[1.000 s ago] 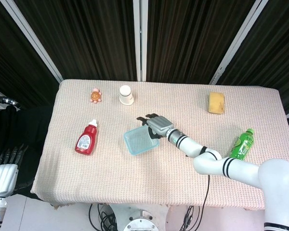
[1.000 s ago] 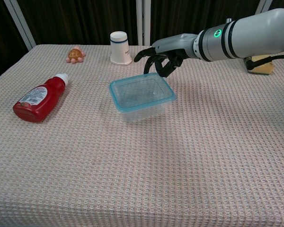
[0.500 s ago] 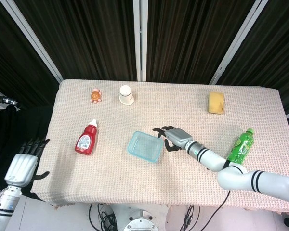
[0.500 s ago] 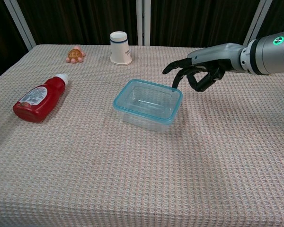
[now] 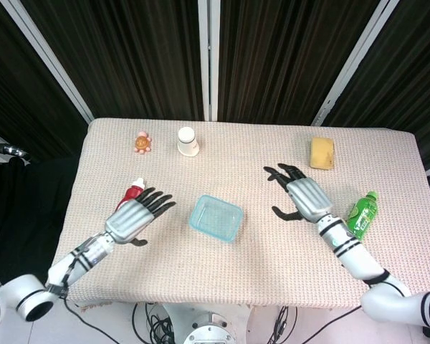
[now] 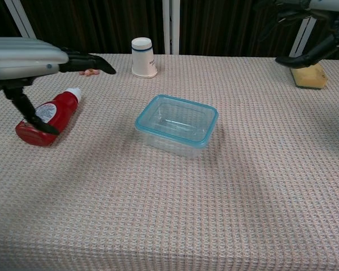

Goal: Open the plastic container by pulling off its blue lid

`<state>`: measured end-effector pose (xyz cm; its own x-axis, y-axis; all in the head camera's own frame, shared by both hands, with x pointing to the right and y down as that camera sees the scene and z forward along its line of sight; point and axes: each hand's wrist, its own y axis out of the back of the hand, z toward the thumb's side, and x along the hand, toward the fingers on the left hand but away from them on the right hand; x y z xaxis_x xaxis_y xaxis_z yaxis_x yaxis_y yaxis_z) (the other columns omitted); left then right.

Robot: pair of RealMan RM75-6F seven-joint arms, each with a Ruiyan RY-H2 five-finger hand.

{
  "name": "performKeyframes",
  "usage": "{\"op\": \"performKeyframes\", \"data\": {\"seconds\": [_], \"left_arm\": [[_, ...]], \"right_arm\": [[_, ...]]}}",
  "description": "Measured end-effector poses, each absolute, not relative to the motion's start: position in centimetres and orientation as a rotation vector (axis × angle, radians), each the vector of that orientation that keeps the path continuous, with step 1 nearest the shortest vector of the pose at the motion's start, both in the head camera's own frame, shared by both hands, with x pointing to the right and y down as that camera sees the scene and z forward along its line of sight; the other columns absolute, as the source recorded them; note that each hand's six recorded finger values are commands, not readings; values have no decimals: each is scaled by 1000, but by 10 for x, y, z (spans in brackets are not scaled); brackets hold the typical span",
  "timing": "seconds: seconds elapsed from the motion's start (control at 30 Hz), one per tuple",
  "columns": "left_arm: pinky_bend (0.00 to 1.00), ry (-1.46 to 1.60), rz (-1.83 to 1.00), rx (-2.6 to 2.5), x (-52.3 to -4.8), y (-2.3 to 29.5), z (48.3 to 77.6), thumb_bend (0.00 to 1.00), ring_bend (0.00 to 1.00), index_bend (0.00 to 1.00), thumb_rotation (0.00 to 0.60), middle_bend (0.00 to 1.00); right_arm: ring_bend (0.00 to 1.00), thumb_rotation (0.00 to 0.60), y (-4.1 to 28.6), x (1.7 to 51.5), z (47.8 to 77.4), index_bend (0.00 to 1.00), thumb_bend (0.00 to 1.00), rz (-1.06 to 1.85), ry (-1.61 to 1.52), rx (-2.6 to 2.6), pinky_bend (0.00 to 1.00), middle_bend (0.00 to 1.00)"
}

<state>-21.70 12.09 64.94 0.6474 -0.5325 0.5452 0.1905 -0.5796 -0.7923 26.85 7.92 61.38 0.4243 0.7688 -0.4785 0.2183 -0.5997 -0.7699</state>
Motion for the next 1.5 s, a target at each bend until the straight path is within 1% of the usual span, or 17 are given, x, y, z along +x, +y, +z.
{"op": "performKeyframes", "data": {"seconds": [0.1, 0.2, 0.33, 0.43, 0.73, 0.9, 1.13, 1.5], "left_arm": [[0, 204, -1015, -2005, -189, 113, 663, 0, 0, 4, 600, 0], [0, 156, -1042, -2061, -164, 106, 676, 0, 0, 3, 600, 0], [0, 94, -1056, -2102, -129, 98, 688, 0, 0, 0, 600, 0], [0, 84, -1065, -2115, -114, 92, 691, 0, 0, 0, 600, 0], [0, 96, -1152, -2193, -92, 79, 693, 0, 0, 0, 600, 0], [0, 82, -1196, -2161, -90, 76, 696, 0, 0, 0, 600, 0], [0, 47, -1240, -2111, -91, 80, 703, 0, 0, 0, 600, 0], [0, 69, -1272, -2104, -82, 82, 705, 0, 0, 0, 600, 0]], "right_arm": [[25, 600, 95, 290, 594, 0, 280, 1138, -863, -1977, 147, 252], [25, 600, 108, 303, 585, 0, 280, 1146, -862, -1931, 151, 251], [25, 600, 114, 311, 586, 0, 280, 1160, -861, -1913, 151, 242], [25, 600, 118, 313, 589, 0, 280, 1168, -853, -1919, 152, 236], [25, 600, 122, 318, 595, 0, 275, 1181, -847, -1937, 152, 233], [25, 600, 123, 322, 594, 0, 269, 1179, -862, -1949, 152, 233], [25, 600, 124, 327, 597, 0, 259, 1182, -865, -1965, 152, 234], [25, 600, 127, 330, 600, 0, 250, 1191, -865, -1969, 152, 234]]}}
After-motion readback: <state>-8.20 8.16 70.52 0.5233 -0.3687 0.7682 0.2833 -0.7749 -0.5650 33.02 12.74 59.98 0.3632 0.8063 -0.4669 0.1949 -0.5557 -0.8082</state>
